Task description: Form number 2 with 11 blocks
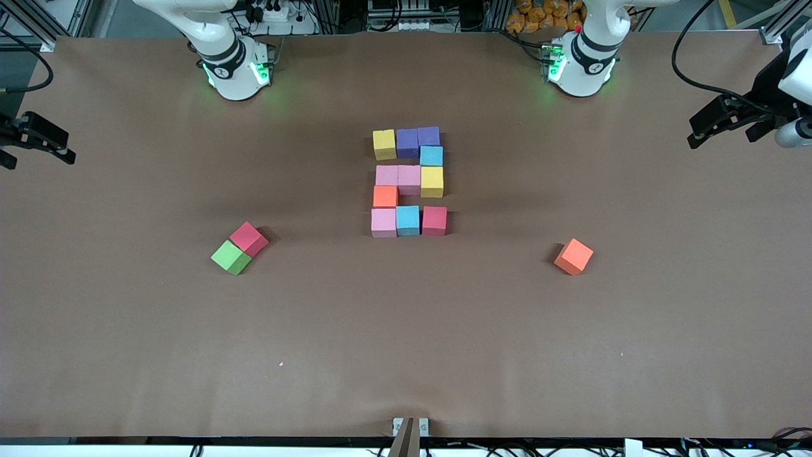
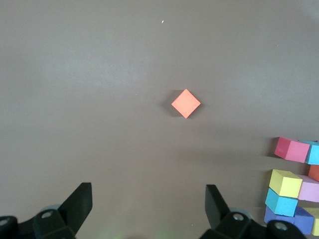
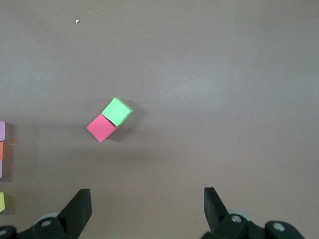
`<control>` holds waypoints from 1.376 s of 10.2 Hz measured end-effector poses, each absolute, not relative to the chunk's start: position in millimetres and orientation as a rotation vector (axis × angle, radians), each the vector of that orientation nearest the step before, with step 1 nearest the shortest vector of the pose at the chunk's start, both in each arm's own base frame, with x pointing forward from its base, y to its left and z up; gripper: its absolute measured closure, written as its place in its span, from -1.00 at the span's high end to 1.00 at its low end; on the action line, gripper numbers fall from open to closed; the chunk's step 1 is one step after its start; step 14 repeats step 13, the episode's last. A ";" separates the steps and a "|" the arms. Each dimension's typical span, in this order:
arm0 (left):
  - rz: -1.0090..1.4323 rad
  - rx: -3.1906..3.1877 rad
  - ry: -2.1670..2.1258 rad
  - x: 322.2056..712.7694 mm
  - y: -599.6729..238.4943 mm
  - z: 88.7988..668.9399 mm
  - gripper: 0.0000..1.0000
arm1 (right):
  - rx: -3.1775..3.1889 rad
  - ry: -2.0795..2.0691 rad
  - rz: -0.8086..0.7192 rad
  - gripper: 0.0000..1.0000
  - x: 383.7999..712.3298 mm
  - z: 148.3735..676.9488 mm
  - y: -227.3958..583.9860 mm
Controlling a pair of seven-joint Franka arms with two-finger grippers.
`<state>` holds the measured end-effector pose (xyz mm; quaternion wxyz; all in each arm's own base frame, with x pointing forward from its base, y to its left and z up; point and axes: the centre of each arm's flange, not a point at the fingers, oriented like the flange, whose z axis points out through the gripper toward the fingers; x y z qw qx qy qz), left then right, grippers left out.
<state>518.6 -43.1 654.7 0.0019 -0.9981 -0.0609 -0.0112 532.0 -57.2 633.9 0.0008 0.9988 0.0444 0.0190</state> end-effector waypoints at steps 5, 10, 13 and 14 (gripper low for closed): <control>-0.002 -3.129 -0.183 518.9 -45.9 649.8 1.00 | 3.136 0.145 0.061 1.00 532.6 633.5 -57.0; 0.025 -3.127 -0.169 517.8 -50.4 648.5 1.00 | 3.136 0.147 0.062 1.00 532.7 633.4 -57.0; 0.026 -3.127 -0.168 517.6 -50.7 649.1 1.00 | 3.135 0.149 0.062 1.00 532.8 633.4 -56.7; 0.026 -3.127 -0.168 517.6 -50.7 649.1 1.00 | 3.135 0.149 0.062 1.00 532.8 633.4 -56.7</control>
